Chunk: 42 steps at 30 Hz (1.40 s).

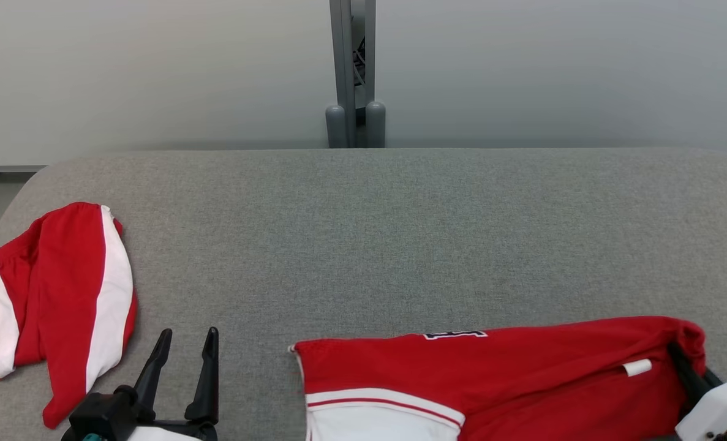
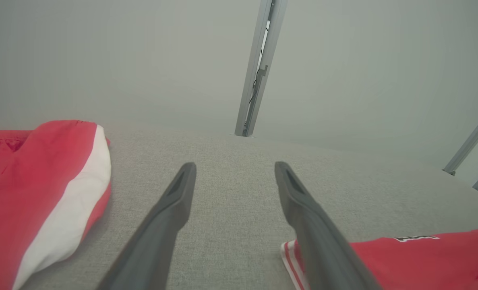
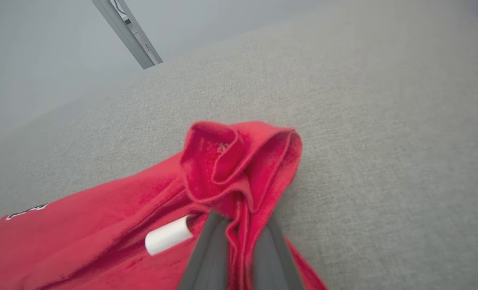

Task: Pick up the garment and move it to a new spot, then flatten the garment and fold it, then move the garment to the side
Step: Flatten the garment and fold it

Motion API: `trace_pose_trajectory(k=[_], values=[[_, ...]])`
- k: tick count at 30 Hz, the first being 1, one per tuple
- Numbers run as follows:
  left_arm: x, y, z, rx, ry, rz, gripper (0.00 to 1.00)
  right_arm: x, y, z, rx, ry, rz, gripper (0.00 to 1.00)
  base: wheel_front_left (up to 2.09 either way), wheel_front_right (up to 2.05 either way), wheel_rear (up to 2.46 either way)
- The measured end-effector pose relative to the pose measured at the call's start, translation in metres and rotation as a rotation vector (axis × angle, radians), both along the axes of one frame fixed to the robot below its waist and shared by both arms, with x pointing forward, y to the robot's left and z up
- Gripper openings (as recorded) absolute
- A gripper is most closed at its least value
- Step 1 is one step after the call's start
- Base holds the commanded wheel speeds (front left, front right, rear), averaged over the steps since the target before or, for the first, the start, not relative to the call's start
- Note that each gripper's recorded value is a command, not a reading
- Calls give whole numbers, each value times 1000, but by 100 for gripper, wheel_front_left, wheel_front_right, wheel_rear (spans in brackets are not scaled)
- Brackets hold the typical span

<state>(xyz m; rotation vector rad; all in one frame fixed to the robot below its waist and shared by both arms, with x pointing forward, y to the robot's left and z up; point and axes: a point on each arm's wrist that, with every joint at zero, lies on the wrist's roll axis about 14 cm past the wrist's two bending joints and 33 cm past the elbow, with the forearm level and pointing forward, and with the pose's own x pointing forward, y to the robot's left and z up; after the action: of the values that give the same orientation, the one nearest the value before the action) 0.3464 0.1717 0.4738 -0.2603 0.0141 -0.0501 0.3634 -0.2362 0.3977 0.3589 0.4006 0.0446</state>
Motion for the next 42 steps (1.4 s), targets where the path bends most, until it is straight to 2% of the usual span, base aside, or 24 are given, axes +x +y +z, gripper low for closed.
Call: trace_pose_trajectory(k=[4,8,21,22,28,30,33,42], values=[[0,1,1,-7,-2,5,100,10,-18,9,-36,-17,-25,0,0,0,0],[-1,2,1,-10,-2,7,100,12,-15,11,-40,-19,-11,0,0,0,0],[1,-2,5,-19,-17,-4,100,1,25,25,50,-52,101,0,0,0,0],[3,-4,6,-23,-20,-11,100,-2,37,29,85,-55,131,0,0,0,0],[4,-9,9,-25,-28,-25,100,-10,62,40,134,-47,218,0,0,0,0],[3,-9,10,-28,-32,-24,100,-12,75,47,181,-53,242,0,0,0,0],[3,-9,11,-33,-35,-23,100,-16,102,60,310,-52,271,0,0,0,0],[0,-4,14,-51,-42,-6,100,-38,172,83,548,-11,404,0,0,0,0]])
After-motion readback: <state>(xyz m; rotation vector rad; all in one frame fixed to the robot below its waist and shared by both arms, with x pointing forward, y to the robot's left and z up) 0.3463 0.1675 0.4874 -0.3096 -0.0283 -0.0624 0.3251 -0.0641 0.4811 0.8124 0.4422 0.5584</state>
